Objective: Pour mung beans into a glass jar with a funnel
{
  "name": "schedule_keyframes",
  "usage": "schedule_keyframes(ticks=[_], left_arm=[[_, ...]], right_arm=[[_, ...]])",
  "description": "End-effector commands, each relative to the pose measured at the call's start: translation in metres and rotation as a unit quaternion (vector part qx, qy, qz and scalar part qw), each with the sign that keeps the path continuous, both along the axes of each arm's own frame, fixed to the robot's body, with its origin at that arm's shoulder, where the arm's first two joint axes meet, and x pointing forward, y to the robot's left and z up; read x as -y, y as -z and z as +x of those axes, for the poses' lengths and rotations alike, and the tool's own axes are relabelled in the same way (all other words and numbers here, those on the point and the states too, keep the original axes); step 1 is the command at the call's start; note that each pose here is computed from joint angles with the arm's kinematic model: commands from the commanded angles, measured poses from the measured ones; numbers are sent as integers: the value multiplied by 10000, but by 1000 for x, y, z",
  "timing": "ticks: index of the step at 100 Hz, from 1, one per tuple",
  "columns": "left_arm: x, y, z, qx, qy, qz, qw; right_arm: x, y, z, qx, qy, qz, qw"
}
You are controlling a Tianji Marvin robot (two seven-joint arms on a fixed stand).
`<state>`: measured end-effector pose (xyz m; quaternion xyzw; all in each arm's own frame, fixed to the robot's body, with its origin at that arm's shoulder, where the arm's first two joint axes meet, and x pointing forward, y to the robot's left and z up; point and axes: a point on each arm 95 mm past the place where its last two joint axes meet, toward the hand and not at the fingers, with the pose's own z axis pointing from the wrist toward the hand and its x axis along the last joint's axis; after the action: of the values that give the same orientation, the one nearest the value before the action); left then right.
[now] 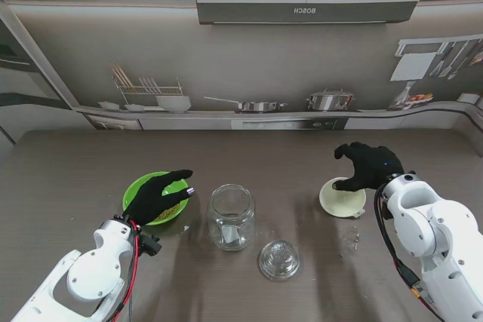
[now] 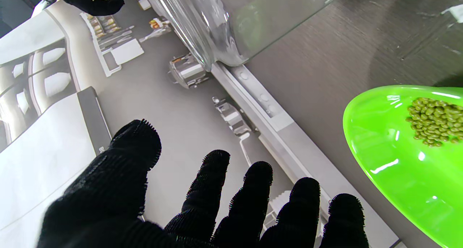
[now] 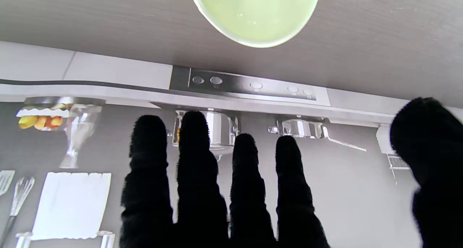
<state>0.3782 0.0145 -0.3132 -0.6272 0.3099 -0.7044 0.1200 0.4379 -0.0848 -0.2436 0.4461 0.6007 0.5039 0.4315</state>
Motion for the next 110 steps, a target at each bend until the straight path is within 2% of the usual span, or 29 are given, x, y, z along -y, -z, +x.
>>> schedule_keyframes(ticks=[1,47,110], left_arm=[[4,2,0,-97,97,-4,9999],[7,5,3,-201,176,10,9996],[11,7,7,-275,230,14,9994]], right_arm=[[8,9,-2,-216,26,-100,9997],[21,31,6,-715,-61,-180,9973],[30,57,31,-1009,-132,-634,9928]])
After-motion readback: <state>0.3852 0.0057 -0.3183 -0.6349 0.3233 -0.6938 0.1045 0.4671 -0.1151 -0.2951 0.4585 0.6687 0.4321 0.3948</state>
